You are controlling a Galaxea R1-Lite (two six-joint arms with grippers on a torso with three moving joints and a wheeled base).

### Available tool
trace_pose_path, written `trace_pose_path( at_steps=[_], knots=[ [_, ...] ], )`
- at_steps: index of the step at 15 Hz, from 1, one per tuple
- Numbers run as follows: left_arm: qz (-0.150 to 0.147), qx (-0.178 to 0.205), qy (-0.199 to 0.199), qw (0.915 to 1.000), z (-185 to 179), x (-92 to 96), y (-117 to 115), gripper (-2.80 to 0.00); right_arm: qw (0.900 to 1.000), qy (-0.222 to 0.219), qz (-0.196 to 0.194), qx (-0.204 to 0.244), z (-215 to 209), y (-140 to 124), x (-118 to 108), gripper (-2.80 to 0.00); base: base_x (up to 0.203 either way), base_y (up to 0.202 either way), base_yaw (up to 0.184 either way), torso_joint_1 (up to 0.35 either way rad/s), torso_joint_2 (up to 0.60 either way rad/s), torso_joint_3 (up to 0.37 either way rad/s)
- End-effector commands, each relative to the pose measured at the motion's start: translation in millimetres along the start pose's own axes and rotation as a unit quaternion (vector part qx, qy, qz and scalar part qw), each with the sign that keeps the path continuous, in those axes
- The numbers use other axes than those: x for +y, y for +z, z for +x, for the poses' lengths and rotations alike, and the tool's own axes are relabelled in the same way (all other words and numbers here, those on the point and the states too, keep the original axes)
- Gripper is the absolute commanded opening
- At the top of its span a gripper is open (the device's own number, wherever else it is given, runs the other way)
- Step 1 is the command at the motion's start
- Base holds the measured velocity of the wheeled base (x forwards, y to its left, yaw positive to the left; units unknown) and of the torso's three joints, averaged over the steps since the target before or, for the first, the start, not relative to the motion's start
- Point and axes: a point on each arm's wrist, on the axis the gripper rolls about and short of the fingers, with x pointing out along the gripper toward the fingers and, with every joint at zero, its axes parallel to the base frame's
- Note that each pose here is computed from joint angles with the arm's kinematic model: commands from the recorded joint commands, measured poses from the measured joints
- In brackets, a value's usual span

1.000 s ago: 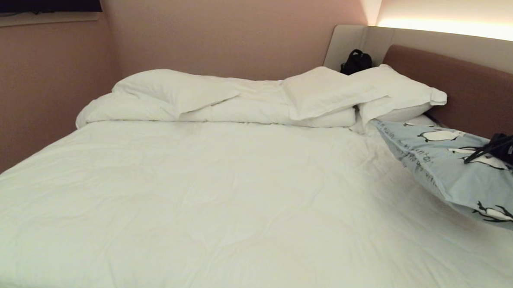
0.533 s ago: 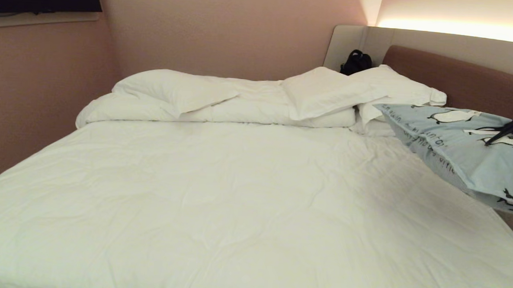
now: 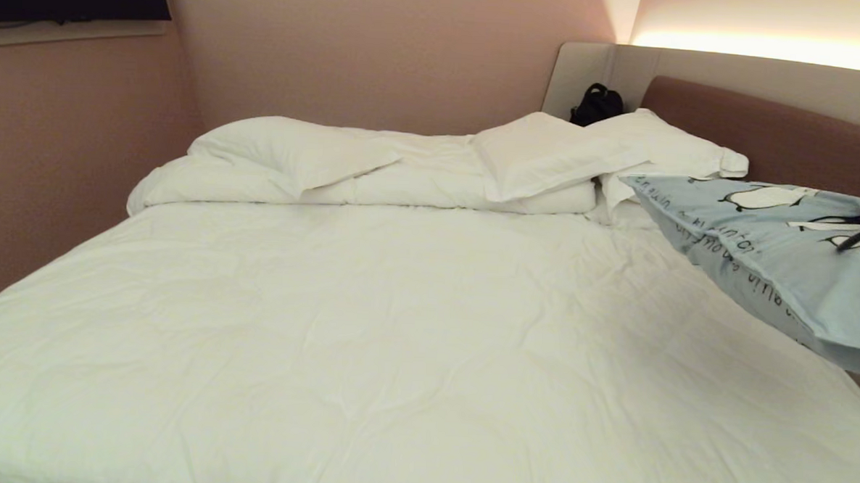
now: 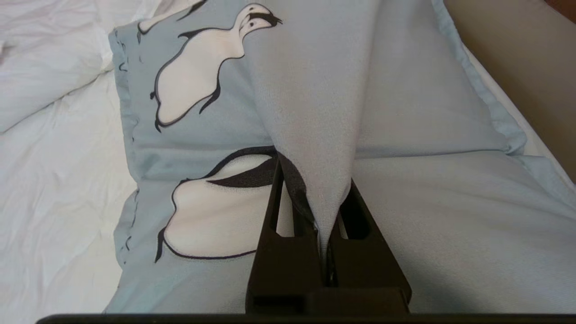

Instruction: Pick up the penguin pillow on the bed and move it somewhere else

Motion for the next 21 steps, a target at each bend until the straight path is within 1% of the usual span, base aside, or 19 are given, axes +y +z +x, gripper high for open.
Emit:
trace_pose_path(
  at_steps=[1, 7, 9, 21],
  knots=[
    [0.000, -0.001, 0.000, 1.0000, 0.0, 0.0, 0.1, -2.80, 1.000, 0.004, -0.001, -0.011, -19.1, 1.4, 5.1, -2.80, 0.000, 0.000, 0.000, 0.000, 0.00, 0.000],
    [0.002, -0.002, 0.000, 1.0000, 0.0, 0.0, 0.3, -2.80, 1.000, 0.004, 0.001, -0.004, -18.0, -2.5, 4.7, -2.80, 0.000, 0.000, 0.000, 0.000, 0.00, 0.000],
    [0.003, -0.002, 0.000, 1.0000, 0.0, 0.0, 0.3, -2.80, 1.000, 0.005, 0.001, -0.003, -17.4, -2.8, 5.2, -2.80, -0.001, 0.085, 0.001, 0.002, 0.01, 0.002],
    [0.003, -0.002, 0.000, 1.0000, 0.0, 0.0, 0.3, -2.80, 1.000, 0.004, 0.002, -0.002, -16.3, -3.1, 4.9, -2.80, 0.000, 0.194, 0.001, 0.003, 0.00, 0.003]
  ],
)
